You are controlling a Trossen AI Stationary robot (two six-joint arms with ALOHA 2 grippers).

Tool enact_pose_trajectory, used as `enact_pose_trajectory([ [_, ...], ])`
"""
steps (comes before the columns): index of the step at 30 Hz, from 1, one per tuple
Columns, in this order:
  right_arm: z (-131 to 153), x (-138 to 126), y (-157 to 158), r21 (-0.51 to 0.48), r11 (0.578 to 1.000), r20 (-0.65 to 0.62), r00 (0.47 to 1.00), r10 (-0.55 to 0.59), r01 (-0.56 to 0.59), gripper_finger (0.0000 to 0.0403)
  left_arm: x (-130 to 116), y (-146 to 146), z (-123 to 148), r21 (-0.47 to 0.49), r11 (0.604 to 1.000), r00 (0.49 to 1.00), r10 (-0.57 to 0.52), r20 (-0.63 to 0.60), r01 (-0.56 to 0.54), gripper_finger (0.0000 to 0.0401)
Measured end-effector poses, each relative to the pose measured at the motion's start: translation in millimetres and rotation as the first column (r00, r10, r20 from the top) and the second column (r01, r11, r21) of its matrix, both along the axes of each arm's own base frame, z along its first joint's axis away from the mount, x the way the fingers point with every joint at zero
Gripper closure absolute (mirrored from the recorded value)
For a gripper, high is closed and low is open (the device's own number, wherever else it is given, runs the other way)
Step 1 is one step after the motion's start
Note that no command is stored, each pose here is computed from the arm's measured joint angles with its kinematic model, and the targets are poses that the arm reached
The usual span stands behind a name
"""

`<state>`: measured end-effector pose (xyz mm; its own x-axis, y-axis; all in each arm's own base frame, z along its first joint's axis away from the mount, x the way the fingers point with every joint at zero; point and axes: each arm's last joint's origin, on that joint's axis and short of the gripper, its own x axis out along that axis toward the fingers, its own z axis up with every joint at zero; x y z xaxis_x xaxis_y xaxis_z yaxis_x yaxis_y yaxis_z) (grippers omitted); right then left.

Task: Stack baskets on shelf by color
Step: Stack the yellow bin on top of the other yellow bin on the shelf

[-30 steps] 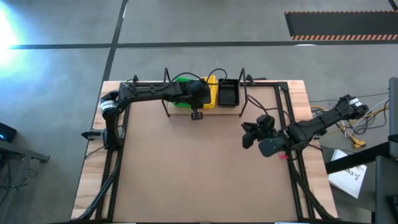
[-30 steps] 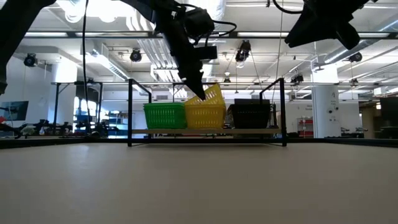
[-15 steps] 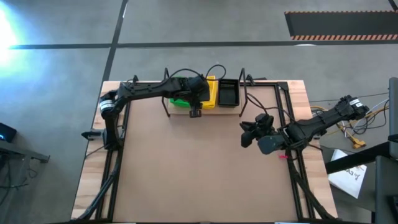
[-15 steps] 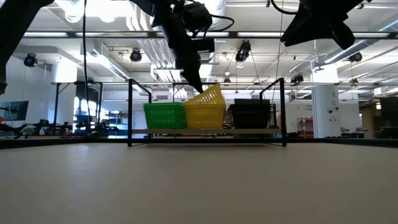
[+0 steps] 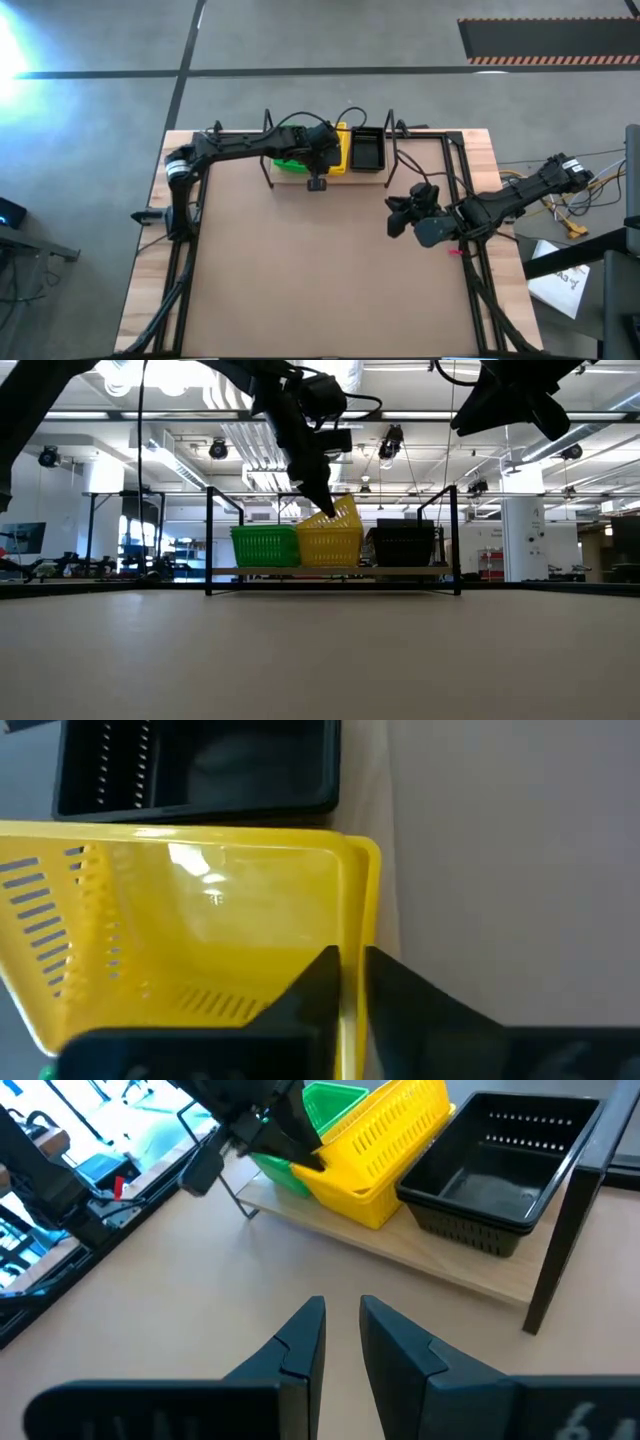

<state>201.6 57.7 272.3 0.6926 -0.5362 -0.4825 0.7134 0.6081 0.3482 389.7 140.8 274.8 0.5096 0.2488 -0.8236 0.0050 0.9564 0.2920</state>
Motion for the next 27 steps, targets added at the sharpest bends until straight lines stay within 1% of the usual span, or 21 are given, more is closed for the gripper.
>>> enact_pose_trajectory([
  [2,-0.1,0.0,0.1,0.002,1.0,-0.003,1.0,0.004,-0.004,0.0344,-0.9,-0.8,2.3,0.012,1.0,1.0,-0.014,-0.002,0.014,0.0392],
  [6,-0.2,0.0,0.1,-0.014,1.0,-0.016,1.0,0.015,-0.015,0.0344,-0.8,-1.0,14.4,0.028,0.999,1.0,-0.03,0.01,0.03,0.0394],
  [9,-0.2,-0.1,0.1,-0.024,0.999,-0.024,0.999,0.022,-0.022,0.0344,-1.3,-1.2,16.5,0.035,0.998,0.999,-0.044,0.0,0.044,0.0399],
  [15,-0.2,-0.1,0.0,-0.034,0.999,-0.033,0.999,0.029,-0.03,0.0344,-7.0,-2.9,10.0,0.064,0.997,0.993,-0.045,-0.108,0.052,0.0399],
  [18,-0.3,-0.2,0.0,-0.042,0.999,-0.04,0.999,0.033,-0.035,0.0344,-6.8,-2.9,4.4,0.086,0.995,0.989,-0.029,-0.147,0.042,0.04],
  [24,-0.5,-0.4,0.0,-0.043,0.998,-0.042,0.999,0.033,-0.035,0.0344,-6.3,-2.6,1.4,0.113,0.993,0.987,-0.01,-0.163,0.028,0.0398],
  [27,-0.5,-0.4,-0.1,-0.043,0.998,-0.043,0.999,0.033,-0.035,0.0344,-5.9,-2.4,1.6,0.116,0.993,0.987,-0.007,-0.16,0.026,0.0375],
])
